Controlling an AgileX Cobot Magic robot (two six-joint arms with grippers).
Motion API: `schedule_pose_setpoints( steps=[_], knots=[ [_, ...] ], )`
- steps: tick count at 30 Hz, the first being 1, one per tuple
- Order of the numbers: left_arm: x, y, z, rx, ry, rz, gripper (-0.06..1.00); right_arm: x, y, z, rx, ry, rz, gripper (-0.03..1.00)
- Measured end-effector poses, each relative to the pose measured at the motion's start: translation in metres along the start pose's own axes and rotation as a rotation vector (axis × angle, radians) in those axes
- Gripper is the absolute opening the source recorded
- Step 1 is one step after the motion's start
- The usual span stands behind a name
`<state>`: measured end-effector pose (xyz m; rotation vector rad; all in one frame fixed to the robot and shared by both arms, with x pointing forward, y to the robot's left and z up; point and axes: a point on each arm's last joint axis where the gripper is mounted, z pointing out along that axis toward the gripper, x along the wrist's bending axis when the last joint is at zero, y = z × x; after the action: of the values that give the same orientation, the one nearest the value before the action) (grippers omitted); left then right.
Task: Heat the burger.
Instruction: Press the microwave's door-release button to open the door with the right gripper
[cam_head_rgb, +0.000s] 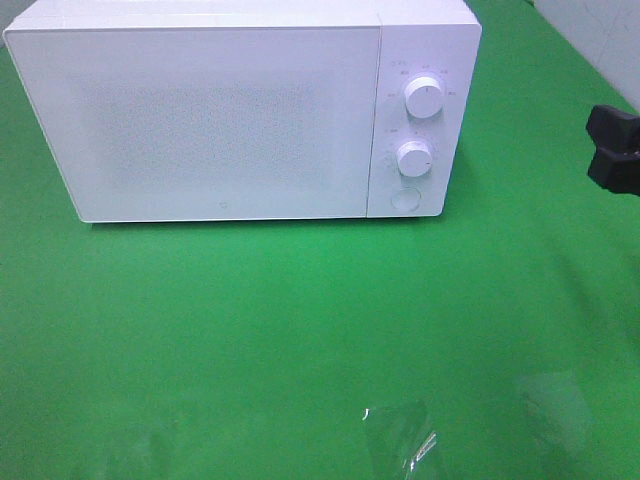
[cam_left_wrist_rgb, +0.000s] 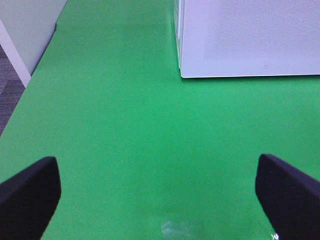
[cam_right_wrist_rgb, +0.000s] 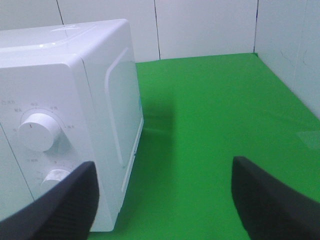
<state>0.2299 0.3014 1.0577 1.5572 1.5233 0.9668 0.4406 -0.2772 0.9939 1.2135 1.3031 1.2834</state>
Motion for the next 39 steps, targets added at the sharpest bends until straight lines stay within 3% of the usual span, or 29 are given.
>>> schedule_pose_setpoints(
  steps=[8, 15, 25, 34, 36, 38, 39],
  knots=[
    [0.000, 0.000, 0.000, 0.000, 0.000, 0.000, 0.98, 0.030, -0.033, 0.010, 0.052, 0.041, -0.024, 0.71],
    [0.000, 0.000, 0.000, 0.000, 0.000, 0.000, 0.98, 0.055, -0.050, 0.010, 0.047, -0.008, -0.010, 0.71],
    [0.000, 0.000, 0.000, 0.000, 0.000, 0.000, 0.98, 0.082, -0.073, 0.004, 0.130, 0.017, -0.001, 0.71],
    [0.000, 0.000, 0.000, 0.000, 0.000, 0.000, 0.98, 0.087, -0.073, 0.006, 0.126, 0.008, 0.204, 0.64],
    [0.000, 0.000, 0.000, 0.000, 0.000, 0.000, 0.98, 0.087, -0.073, 0.006, 0.127, 0.003, 0.280, 0.60],
    [0.000, 0.000, 0.000, 0.000, 0.000, 0.000, 0.98, 0.087, -0.073, 0.006, 0.127, -0.009, 0.474, 0.51],
    [0.000, 0.000, 0.000, 0.000, 0.000, 0.000, 0.98, 0.087, -0.073, 0.006, 0.127, -0.009, 0.474, 0.51]
  ],
)
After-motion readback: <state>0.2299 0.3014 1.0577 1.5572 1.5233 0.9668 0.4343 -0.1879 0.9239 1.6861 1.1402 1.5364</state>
